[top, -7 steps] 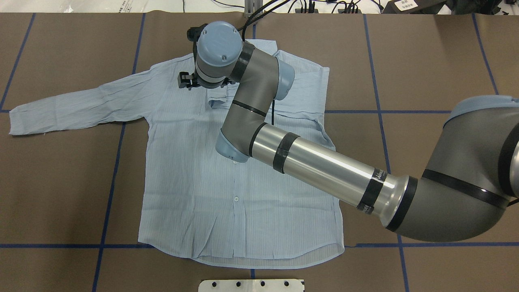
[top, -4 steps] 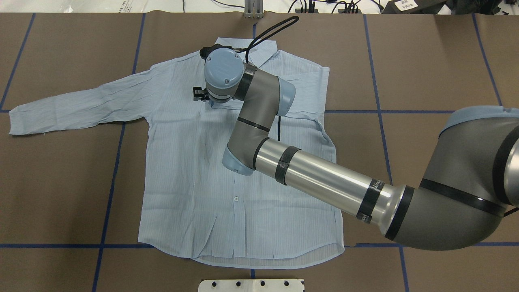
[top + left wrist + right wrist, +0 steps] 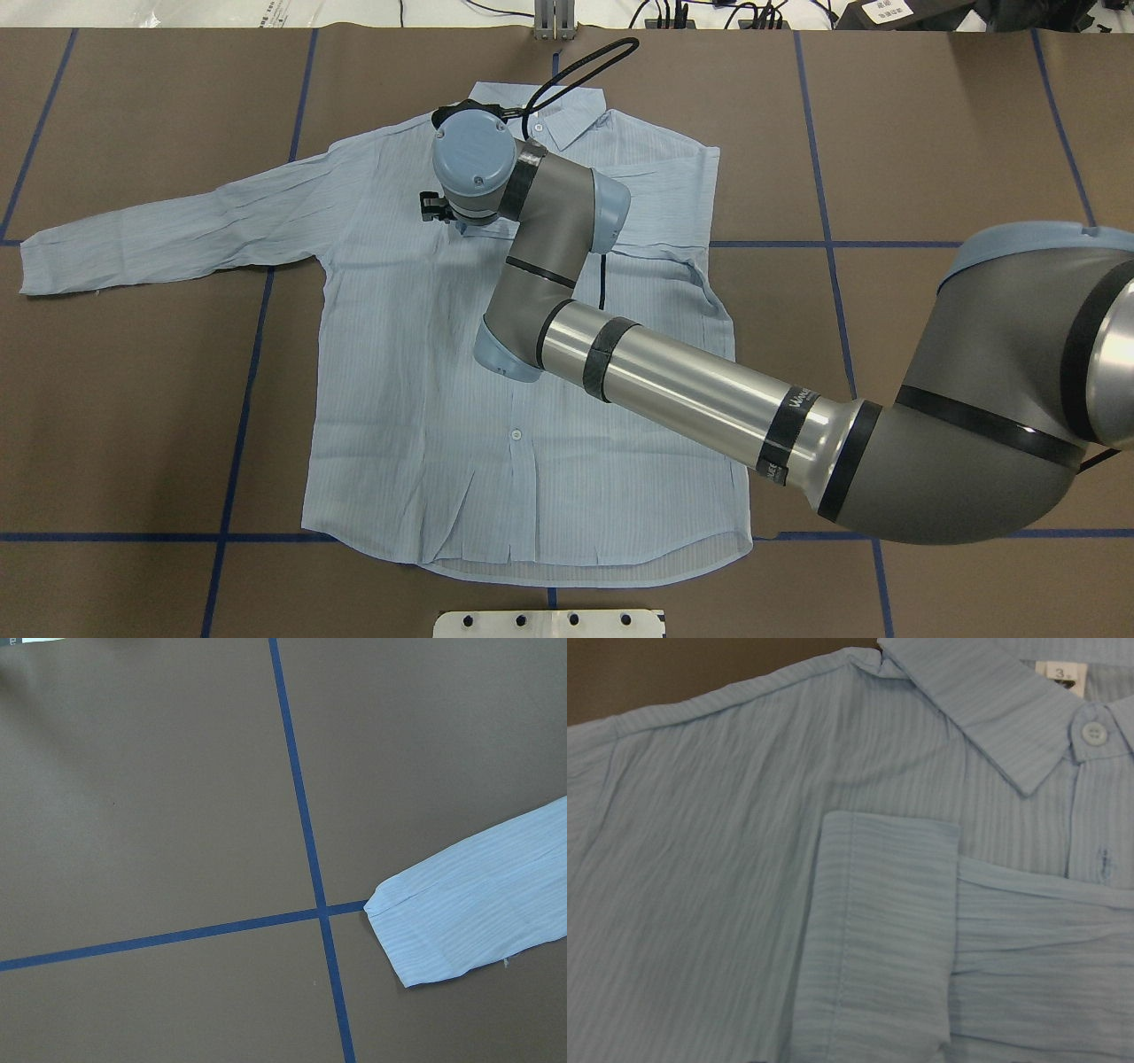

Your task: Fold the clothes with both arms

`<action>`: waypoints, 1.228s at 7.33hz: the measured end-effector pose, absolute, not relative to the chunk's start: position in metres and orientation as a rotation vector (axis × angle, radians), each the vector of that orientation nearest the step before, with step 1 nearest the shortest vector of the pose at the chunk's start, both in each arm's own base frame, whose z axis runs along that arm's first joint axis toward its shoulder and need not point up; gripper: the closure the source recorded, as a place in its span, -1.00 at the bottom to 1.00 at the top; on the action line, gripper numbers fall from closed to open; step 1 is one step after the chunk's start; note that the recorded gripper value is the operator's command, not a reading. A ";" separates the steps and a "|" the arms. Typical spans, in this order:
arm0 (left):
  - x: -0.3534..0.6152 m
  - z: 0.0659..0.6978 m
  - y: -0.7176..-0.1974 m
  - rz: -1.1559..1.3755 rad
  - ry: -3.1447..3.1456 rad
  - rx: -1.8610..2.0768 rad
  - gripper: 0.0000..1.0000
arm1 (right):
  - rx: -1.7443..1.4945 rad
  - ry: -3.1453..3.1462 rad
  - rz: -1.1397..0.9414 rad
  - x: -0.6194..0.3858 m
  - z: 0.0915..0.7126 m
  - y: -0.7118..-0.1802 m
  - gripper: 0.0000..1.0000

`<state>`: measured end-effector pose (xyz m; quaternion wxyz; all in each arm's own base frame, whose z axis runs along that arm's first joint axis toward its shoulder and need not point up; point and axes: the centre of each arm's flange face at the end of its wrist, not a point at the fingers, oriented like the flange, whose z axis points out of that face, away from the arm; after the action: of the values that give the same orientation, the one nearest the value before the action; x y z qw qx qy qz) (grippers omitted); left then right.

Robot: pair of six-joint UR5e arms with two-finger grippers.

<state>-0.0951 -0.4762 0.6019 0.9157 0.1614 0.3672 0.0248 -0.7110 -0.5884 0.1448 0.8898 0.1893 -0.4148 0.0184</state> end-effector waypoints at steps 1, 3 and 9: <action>-0.095 0.602 -0.476 0.051 0.756 0.332 -0.99 | 0.407 -0.867 0.039 -0.714 0.147 -0.588 -0.84; -0.095 0.604 -0.476 0.050 0.755 0.330 -0.99 | 0.424 -0.886 0.038 -0.718 0.152 -0.587 -0.84; -0.095 0.617 -0.477 0.052 0.754 0.334 -0.99 | 0.452 -0.947 0.025 -0.727 0.150 -0.579 -0.84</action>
<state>-0.0953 -0.4768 0.6173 0.9158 0.1624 0.3664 0.0253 -0.7275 -0.5795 0.1503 0.8653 0.2159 -0.4522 0.0119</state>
